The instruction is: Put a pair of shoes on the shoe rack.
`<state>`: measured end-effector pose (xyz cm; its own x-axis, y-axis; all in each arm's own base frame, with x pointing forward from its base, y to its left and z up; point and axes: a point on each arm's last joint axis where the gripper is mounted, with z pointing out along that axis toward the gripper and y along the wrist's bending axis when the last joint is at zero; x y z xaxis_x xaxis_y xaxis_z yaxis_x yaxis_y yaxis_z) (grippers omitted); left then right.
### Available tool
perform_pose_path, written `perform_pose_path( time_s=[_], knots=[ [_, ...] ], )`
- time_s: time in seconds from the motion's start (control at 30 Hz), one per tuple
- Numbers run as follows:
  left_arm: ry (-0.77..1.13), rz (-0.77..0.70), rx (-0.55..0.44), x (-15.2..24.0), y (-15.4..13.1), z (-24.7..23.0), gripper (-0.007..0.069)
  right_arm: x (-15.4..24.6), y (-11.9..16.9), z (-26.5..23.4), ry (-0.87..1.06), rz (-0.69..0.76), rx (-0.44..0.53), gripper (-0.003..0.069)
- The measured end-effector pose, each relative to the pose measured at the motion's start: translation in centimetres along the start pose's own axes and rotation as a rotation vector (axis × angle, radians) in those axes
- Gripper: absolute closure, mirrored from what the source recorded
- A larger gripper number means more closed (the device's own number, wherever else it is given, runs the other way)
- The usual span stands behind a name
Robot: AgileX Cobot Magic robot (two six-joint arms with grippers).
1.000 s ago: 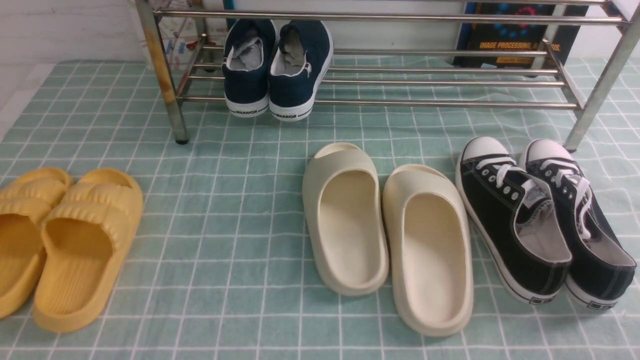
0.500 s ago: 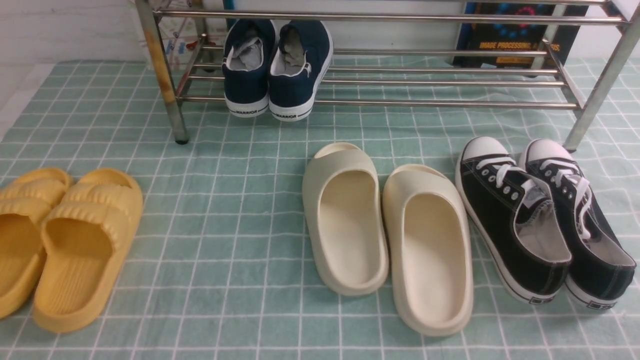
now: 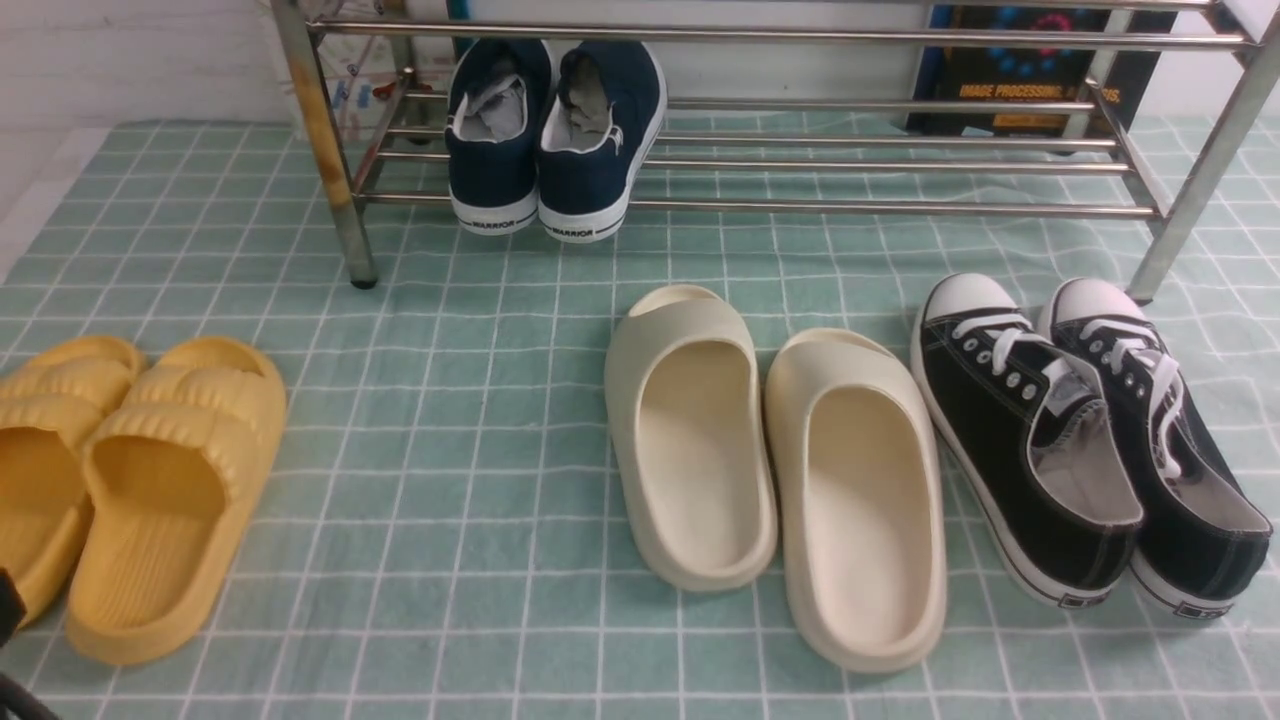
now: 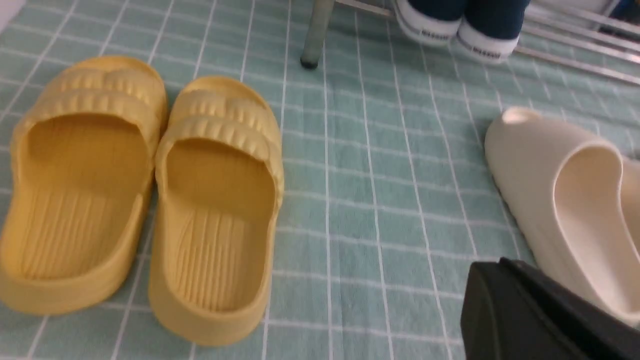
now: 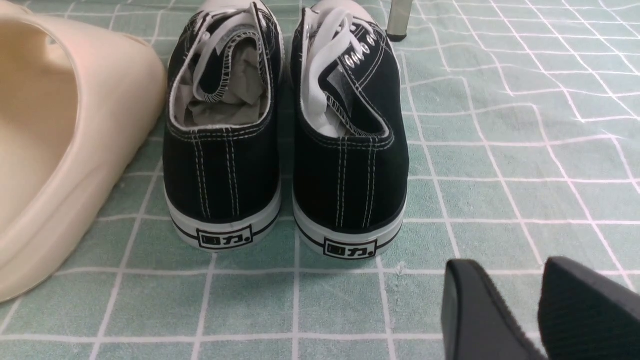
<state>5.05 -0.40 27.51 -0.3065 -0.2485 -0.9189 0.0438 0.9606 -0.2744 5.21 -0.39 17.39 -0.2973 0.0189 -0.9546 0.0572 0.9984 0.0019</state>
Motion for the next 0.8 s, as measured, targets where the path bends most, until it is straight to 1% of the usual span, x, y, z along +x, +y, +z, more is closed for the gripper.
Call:
perform_pose_path(
  time_s=[0.07,0.13,0.17,0.2,0.27,0.33,0.6,0.73,0.8],
  knots=[
    [-0.096,0.020,-0.022,1.3,0.5,0.2,0.0638,0.0,0.0,0.0,0.000,0.000,0.000,0.0419],
    [-0.191,0.080,-0.077,3.1,1.3,0.6,0.0638,0.0,0.0,0.0,0.000,0.000,0.000,0.0419],
    [-0.191,0.080,-0.077,3.1,1.3,0.6,0.0638,0.0,0.0,0.0,0.000,0.000,0.000,0.0419],
    [-0.206,0.100,-0.115,4.1,1.7,0.9,0.0638,0.0,0.0,0.0,0.000,0.000,0.000,0.0419],
    [-0.181,0.096,-0.154,5.4,2.3,1.5,0.0638,0.0,0.0,0.0,0.000,0.000,0.000,0.0419],
    [-0.154,0.084,-0.170,6.4,2.7,2.0,0.0638,0.0,0.0,0.0,0.000,0.000,0.000,0.0419],
    [-0.119,0.023,-0.198,7.8,3.3,2.6,0.0638,0.0,0.0,0.0,0.000,0.000,0.000,0.0419],
    [-0.095,0.023,-0.211,8.4,3.6,2.8,0.0638,0.0,0.0,0.0,0.000,0.000,0.000,0.0419],
    [-0.076,0.028,-0.198,8.7,3.6,2.9,0.0638,0.0,0.0,0.0,0.000,0.000,0.000,0.0419]
  ],
)
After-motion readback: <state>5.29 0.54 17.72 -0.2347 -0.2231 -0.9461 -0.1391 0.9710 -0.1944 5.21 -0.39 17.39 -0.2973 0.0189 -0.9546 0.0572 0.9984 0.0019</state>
